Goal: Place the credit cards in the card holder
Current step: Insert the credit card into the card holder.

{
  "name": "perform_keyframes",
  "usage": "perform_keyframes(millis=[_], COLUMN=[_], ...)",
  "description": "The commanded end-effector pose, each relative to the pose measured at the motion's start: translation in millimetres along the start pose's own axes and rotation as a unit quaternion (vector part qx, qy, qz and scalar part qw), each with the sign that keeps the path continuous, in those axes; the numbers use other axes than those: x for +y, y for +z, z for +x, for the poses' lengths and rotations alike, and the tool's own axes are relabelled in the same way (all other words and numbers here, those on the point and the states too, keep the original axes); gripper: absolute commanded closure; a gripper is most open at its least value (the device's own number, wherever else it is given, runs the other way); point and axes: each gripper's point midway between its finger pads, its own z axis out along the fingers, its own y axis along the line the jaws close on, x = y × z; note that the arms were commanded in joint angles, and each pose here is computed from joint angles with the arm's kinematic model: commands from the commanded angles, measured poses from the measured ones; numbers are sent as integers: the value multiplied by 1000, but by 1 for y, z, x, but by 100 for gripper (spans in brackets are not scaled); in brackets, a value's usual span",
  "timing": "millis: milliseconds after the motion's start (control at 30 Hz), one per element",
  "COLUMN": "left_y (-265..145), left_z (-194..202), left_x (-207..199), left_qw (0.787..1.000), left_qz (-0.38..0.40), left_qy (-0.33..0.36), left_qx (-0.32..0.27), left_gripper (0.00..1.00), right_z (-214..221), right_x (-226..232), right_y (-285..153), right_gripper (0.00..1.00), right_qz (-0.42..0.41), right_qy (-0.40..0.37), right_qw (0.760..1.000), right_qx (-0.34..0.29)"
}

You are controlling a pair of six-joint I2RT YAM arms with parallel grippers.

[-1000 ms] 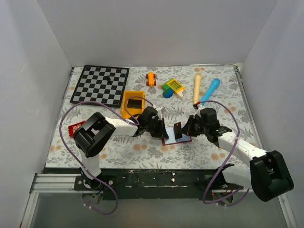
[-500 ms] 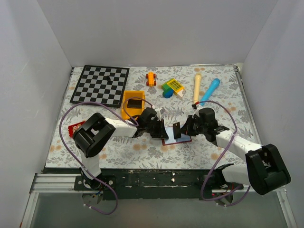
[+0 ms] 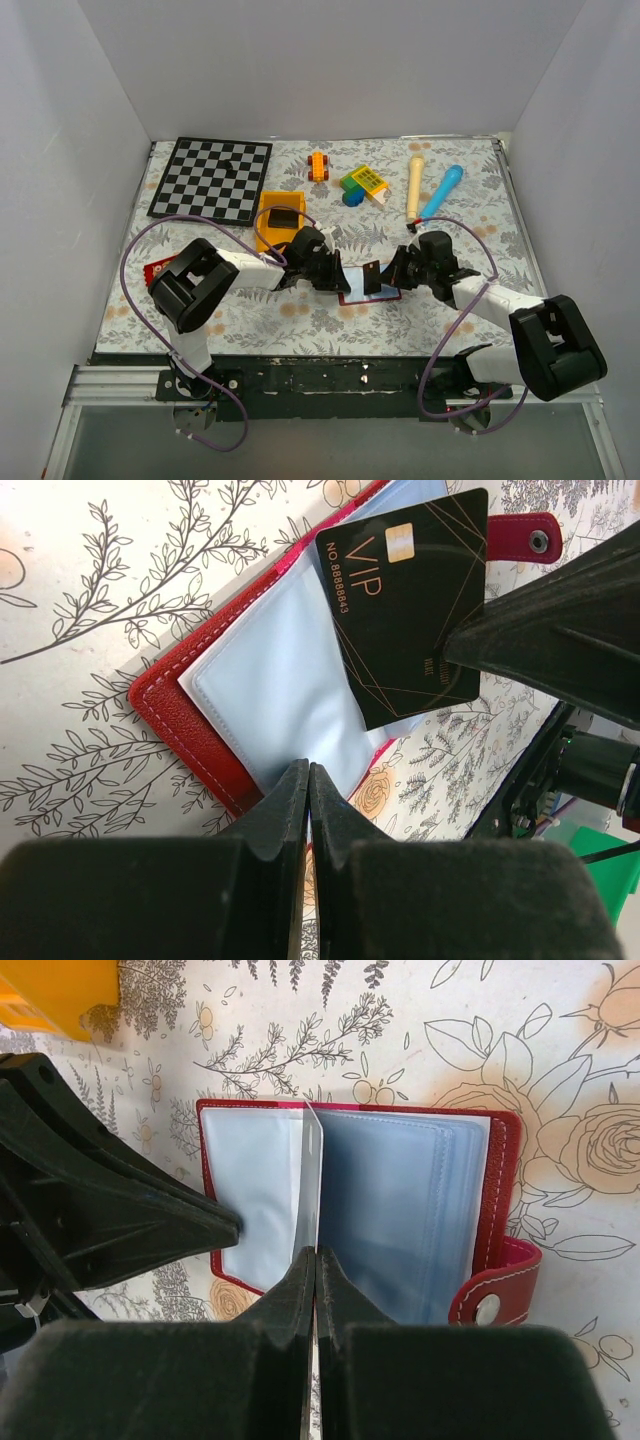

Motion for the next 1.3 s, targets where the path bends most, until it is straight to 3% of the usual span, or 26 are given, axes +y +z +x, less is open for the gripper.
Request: perform_keyframes(millis=[0,633,1267], left_y=[-5,-8,-8], left_z=[18,19,21], left_x=[29,31,33], left_qw=[998,998,998], left_qz=[-51,-61,-61], left_qy=[-10,-6,-8], left_qx=[22,24,25], left_gripper=[100,100,100], right_z=[11,27,45], right_x=[-1,-6,-5], right_y=[5,4,13], right_gripper=[99,99,99], right_qz=[-12,-1,-39], right_qy=[19,112,135], right_qw=[1000,993,989], right_qx=[13,22,42])
